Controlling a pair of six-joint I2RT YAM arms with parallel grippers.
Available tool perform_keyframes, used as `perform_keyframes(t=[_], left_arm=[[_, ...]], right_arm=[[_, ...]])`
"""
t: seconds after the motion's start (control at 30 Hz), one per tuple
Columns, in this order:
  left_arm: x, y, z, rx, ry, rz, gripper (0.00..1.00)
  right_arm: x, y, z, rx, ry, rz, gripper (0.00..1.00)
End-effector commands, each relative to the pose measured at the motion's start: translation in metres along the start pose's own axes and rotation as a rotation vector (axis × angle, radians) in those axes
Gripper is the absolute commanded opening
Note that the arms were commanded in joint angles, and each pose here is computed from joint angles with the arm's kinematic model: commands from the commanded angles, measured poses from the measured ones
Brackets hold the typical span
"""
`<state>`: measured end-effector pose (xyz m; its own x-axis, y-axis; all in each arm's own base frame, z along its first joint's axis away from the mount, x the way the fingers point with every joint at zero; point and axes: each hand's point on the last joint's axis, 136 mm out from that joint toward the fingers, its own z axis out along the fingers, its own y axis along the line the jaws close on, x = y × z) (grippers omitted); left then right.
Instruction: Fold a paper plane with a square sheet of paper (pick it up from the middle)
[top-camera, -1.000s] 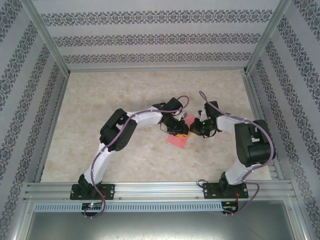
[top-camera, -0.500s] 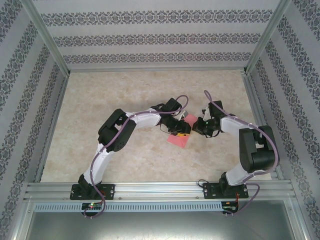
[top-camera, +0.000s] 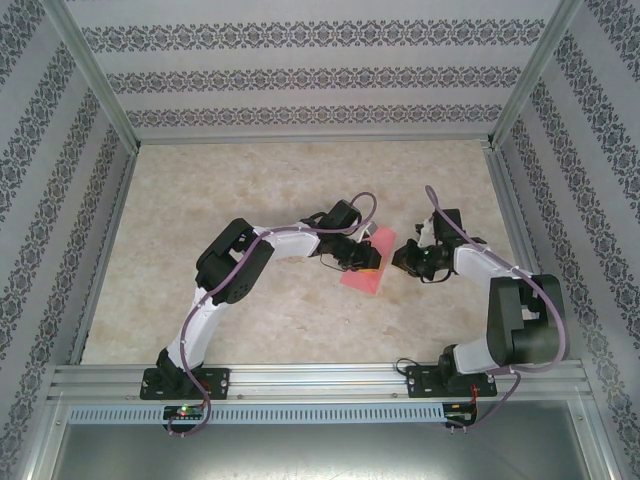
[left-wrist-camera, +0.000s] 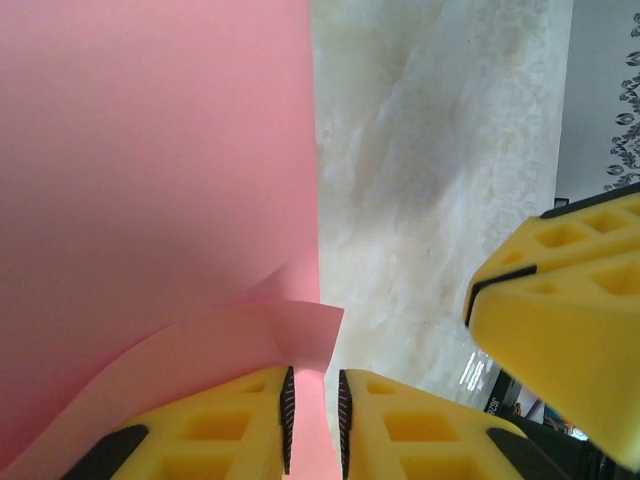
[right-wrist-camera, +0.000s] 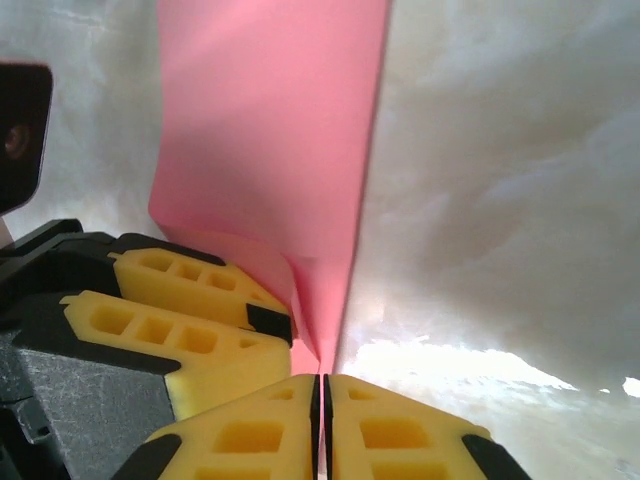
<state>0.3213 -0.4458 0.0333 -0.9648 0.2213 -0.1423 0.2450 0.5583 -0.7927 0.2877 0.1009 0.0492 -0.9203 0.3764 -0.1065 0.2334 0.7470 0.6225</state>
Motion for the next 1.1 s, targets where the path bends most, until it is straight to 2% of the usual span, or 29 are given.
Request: perform_keyframes(t=[0.0,0.27,0.43,0.57,1.07], left_arm=[[0.003,-0.005,-0.003,-0.002,-0.009,0.027,0.20],[-0.001,-0.012,-0.005,0.042,-0.023,0.033,0.18],[-0.001,-0.013,-0.007,0.036,-0.024,0.039,0.07],[-0.001,-0.011,-0.009,0.030,-0.020,0.040,0.03],[-0.003,-0.015,-0.011,0.049,-0.018,0.049,0.02]], right_arm=[[0.003,0.000,-0.003,-0.008,0.005,0.001,0.13],[0.000,0.014,0.010,-0.081,0.049,-0.008,0.16],[-0.002,0.023,0.018,-0.107,0.064,-0.034,0.16],[-0.003,0.023,0.024,-0.096,0.075,-0.039,0.16],[-0.006,0.009,0.039,-0.015,0.112,-0.082,0.19]])
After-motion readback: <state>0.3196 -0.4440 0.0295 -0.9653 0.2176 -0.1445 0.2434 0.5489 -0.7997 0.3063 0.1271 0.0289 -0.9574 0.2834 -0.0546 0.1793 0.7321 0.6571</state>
